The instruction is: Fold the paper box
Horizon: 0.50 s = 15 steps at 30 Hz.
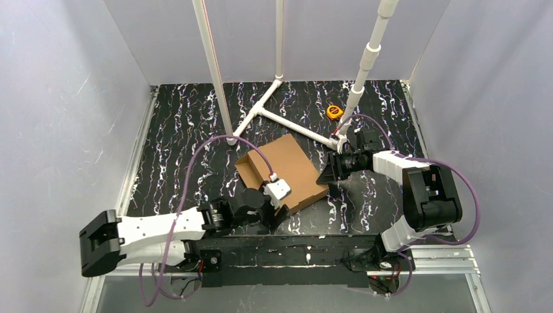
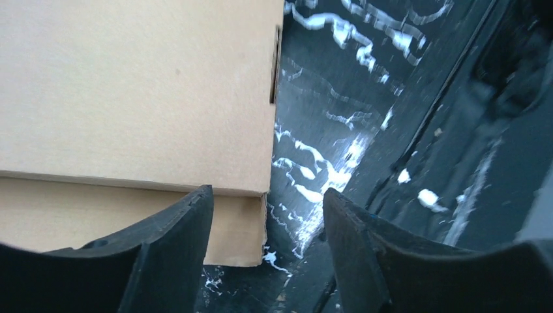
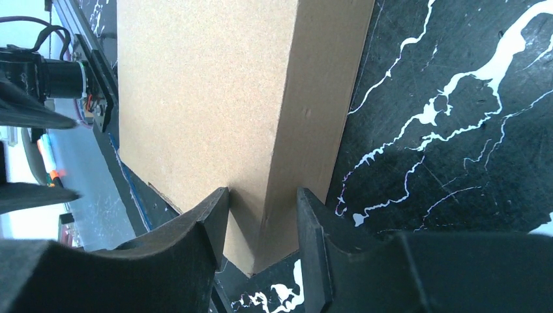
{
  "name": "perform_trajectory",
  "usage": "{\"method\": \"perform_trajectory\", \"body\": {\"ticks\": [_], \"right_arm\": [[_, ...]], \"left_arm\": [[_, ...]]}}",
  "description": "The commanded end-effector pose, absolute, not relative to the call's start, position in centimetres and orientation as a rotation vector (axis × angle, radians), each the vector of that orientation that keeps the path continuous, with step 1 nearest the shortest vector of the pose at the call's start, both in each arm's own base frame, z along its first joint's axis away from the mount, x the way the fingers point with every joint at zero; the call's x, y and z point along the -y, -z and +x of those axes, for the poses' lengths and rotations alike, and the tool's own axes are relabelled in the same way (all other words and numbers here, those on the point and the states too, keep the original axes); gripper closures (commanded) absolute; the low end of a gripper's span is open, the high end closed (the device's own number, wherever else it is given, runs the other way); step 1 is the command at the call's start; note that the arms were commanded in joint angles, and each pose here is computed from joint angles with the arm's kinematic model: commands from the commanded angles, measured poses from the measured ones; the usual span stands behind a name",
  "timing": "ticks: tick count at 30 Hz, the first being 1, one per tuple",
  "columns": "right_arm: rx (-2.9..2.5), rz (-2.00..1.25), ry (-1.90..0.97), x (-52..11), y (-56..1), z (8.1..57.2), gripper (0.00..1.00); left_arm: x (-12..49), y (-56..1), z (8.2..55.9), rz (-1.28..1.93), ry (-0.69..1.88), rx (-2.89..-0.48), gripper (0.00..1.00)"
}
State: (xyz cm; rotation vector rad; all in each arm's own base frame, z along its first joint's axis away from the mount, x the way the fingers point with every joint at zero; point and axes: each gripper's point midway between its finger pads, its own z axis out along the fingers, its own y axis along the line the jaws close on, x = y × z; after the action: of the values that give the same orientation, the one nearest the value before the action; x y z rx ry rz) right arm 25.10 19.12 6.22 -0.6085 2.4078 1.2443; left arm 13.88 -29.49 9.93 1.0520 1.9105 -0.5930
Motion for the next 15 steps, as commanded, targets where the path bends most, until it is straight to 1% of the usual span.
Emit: {"method": "perform_trajectory", "body": {"ticks": [1, 3, 4, 6, 7, 8, 10, 11, 13, 15], "right_arm": [[-2.534, -0.647, -1.067, -17.5, -2.6, 24.6, 0.51], [-2.533, -0.648, -1.065, -17.5, -2.6, 24.7, 0.5], [-2.533, -0.649, -1.064, -17.5, -2.6, 24.7, 0.5], [-2.535, -0.648, -1.063, -17.5, -2.6, 24.7, 0.5], [-2.536, -0.648, -1.062, -17.5, -2.6, 24.7, 0.5], [-2.534, -0.65, -1.059, -17.5, -2.6, 24.7, 0.5], [-2.534, -0.65, -1.058, -17.5, -2.6, 24.7, 0.5], [-2.533, -0.65, -1.056, -17.4, -2.6, 24.7, 0.5], [-2.531, -0.651, -1.053, -17.4, -2.6, 24.7, 0.5], [-2.53, -0.65, -1.051, -17.4, -2.7, 24.8, 0.5]], "left_arm": [[28.5, -14.7, 14.4, 0.824, 0.691, -1.972, 0.35], [25.5, -14.5, 15.7, 0.597, 0.61, -2.121, 0.25], [24.0, -14.5, 16.5, 0.472, 0.578, -2.179, 0.24], [22.2, -14.1, 17.3, 0.267, 0.599, -2.261, 0.25], [21.1, -13.7, 18.1, 0.143, 0.611, -2.283, 0.29], [20.3, -13.3, 18.4, 0.039, 0.618, -2.296, 0.38], [18.5, -12.1, 18.9, -0.158, 0.603, -2.314, 0.62], [17.7, -11.3, 18.9, -0.24, 0.584, -2.33, 0.7], [16.8, -9.8, 18.3, -0.41, 0.581, -2.366, 0.81], [16.8, -8.3, 17.1, -0.497, 0.611, -2.425, 1.0]]}}
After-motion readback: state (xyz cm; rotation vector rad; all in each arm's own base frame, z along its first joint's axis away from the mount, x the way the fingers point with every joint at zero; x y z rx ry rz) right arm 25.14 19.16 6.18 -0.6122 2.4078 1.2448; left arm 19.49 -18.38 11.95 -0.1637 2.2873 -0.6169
